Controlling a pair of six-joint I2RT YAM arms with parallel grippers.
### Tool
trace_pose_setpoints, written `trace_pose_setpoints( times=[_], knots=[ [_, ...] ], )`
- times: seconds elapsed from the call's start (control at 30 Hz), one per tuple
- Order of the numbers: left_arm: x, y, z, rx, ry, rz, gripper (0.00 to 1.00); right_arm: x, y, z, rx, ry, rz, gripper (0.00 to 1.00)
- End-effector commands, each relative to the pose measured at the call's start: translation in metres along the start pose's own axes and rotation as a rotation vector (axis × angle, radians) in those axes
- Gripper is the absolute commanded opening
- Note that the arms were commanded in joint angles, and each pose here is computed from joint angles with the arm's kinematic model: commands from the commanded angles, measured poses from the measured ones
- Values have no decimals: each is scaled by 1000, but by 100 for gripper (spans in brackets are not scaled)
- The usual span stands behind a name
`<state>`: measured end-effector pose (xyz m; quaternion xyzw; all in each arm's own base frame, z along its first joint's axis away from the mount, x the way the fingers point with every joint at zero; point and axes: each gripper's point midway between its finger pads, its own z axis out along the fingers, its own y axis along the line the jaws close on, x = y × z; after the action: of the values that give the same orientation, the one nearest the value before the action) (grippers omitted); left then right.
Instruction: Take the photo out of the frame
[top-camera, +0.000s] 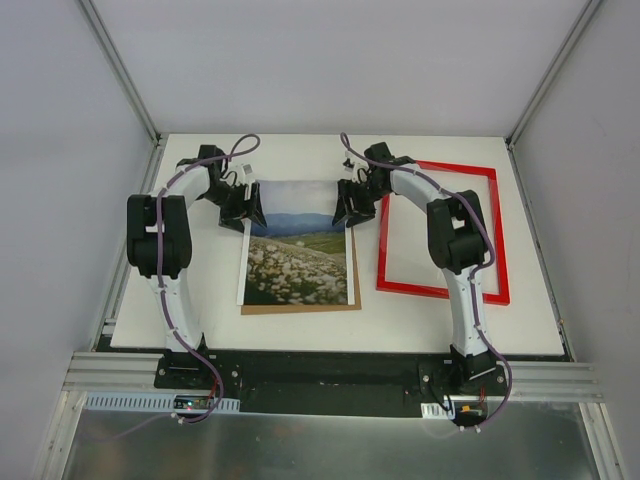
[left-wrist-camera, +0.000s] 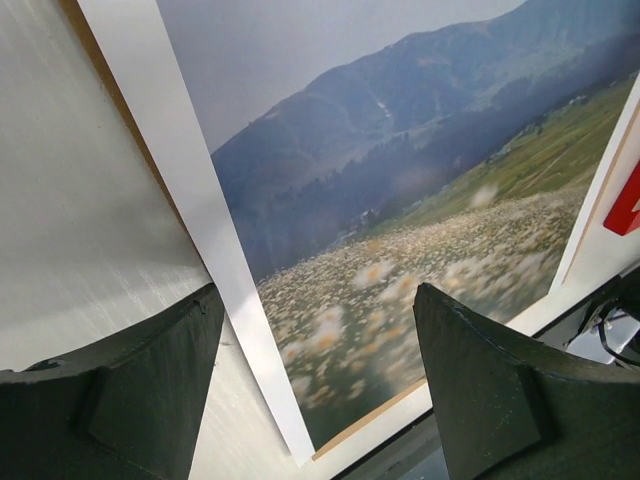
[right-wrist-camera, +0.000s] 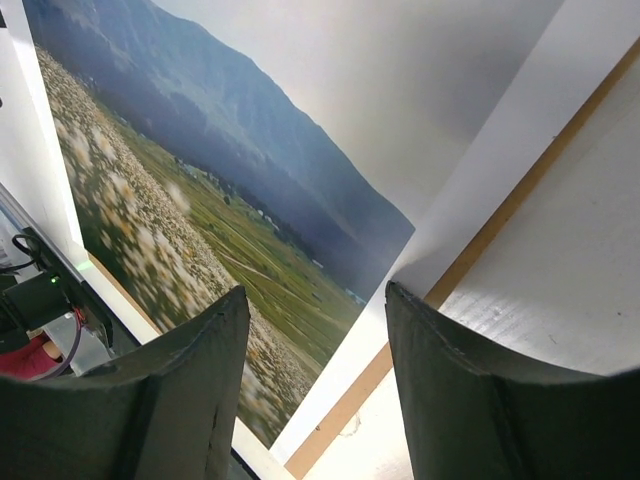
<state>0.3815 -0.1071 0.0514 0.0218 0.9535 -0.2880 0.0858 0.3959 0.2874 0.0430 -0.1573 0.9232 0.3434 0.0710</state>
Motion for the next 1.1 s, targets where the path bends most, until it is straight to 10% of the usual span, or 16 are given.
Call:
trace_pose_setpoints(
  times=[0.0,0.7,1.07],
  knots=[
    [-18,-32,-30,77,-84,59,74,1,7,3,-24,20,14,59],
    [-15,-11,-6,186,-27,-39,72,-5,24,-1,-171,6,21,59],
    [-23,-24,-8,345,-43,-82,50,-3,24,5,-214,18,37,59]
  ],
)
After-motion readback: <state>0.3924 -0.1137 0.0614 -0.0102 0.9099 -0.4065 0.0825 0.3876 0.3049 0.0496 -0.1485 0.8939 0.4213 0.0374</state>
